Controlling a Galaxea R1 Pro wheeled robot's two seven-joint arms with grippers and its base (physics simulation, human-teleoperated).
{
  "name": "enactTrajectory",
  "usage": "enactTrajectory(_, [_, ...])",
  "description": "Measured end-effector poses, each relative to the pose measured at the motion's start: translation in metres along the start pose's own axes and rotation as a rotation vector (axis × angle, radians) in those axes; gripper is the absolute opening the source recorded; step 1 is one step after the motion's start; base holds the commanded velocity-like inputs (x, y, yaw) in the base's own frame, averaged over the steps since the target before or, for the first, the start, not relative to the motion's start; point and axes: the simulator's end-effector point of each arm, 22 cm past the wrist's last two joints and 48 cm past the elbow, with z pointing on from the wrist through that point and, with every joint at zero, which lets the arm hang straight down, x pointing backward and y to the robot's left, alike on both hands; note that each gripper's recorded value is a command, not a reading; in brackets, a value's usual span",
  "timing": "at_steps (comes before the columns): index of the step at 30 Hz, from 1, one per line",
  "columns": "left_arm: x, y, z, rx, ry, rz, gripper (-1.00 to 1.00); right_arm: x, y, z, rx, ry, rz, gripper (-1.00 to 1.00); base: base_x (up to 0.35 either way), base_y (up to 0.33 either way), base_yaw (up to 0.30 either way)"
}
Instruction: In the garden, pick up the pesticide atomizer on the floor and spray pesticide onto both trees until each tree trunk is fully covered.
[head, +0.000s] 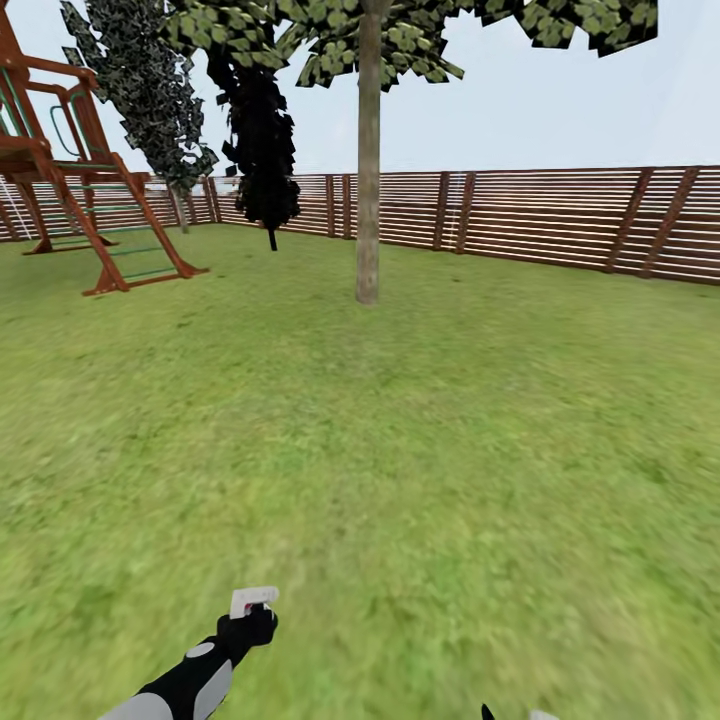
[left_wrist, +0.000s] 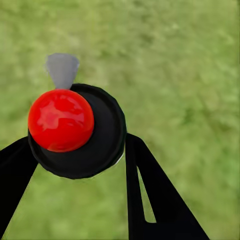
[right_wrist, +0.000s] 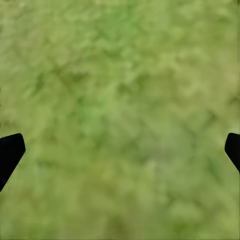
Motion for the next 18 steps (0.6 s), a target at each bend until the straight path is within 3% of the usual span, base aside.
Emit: enactTrajectory(18, [-0.0018, 0.0035, -0.0001, -0.005, -0.004, -0.006, -1.0, 0.0, -0.0001, 0.0, 0.001, 0.0, 0.0, 1.0, 0.337, 0.0, 0.0])
